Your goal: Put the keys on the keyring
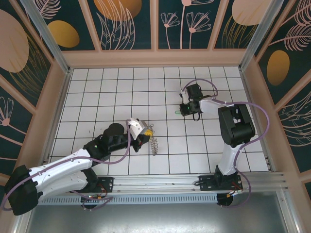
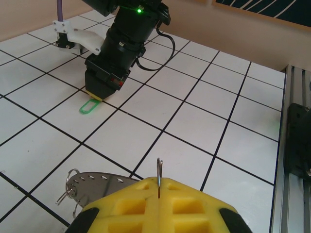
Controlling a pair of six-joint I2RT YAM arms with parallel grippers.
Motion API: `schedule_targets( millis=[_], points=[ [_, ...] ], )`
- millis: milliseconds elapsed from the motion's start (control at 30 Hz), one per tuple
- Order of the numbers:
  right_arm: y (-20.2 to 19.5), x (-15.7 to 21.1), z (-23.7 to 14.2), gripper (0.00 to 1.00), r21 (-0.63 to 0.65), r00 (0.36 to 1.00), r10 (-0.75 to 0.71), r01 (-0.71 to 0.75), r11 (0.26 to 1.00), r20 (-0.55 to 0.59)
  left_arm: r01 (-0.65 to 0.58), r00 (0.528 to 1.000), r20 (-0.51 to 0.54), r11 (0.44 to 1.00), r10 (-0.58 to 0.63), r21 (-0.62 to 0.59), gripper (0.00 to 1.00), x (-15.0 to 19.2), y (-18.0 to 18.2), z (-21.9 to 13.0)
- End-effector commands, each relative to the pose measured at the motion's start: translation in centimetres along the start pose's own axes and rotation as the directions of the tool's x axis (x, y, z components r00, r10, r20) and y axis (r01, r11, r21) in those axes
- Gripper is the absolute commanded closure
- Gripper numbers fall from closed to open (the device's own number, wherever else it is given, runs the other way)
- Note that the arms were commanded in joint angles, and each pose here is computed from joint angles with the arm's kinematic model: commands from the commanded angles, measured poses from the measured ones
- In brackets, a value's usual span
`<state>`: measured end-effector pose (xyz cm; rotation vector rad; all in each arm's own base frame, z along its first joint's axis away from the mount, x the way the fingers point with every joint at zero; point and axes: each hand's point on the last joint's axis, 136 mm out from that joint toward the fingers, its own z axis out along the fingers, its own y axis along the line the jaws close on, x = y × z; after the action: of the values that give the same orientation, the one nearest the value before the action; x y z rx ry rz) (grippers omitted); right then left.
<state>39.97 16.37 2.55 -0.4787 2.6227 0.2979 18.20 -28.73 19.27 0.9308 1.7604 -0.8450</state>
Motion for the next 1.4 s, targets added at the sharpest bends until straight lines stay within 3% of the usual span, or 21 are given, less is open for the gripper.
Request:
schedule_targets(
  millis=[0, 300, 633, 800, 900, 1067, 1367],
  points=[
    [0.1, -0.3, -0.9, 0.89, -0.014, 1.0, 0.016, -0.015, 1.0, 0.025, -0.009, 0.998, 0.062, 1.0, 0.009, 0.004, 1.0, -2.0, -0.2, -0.5],
    [0.2, -0.8, -2.1, 1.0, -0.043, 0.998, 0.025, -0.023, 0.999, 0.062, -0.009, 0.998, 0.061, 1.0, 0.009, 0.002, 1.0, -2.1, -0.2, -0.5],
    [1.8, -1.1, -4.4, 1.0, -0.113, 0.99, -0.002, 0.018, 0.993, 0.144, -0.005, 0.998, 0.067, 1.0, 0.005, 0.004, 1.0, -2.4, -0.3, -0.5],
    [5.6, -2.4, -7.4, 1.0, -0.232, 0.954, -0.066, 0.138, 0.963, 0.293, 0.001, 0.998, 0.068, 1.0, -0.002, 0.007, 1.0, -2.5, -0.3, -0.5],
    [8.6, -2.9, -10.9, 1.0, -0.284, 0.89, -0.123, 0.268, 0.921, 0.439, -0.005, 0.997, 0.072, 1.0, 0.005, 0.007, 1.0, -2.7, -0.4, -0.8],
    [15.0, -1.9, -17.9, 1.0, -0.34, 0.711, -0.2, 0.538, 0.771, 0.674, -0.032, 0.997, 0.075, 0.999, 0.034, -0.02, 1.0, -3.8, -0.2, -1.6],
    [22.1, 1.7, -26.0, 1.0, -0.43, 0.557, -0.122, 0.746, 0.509, 0.821, -0.097, 0.982, 0.16, 0.995, 0.1, -0.03, 1.0, -7.1, -0.9, -4.2]
  ],
)
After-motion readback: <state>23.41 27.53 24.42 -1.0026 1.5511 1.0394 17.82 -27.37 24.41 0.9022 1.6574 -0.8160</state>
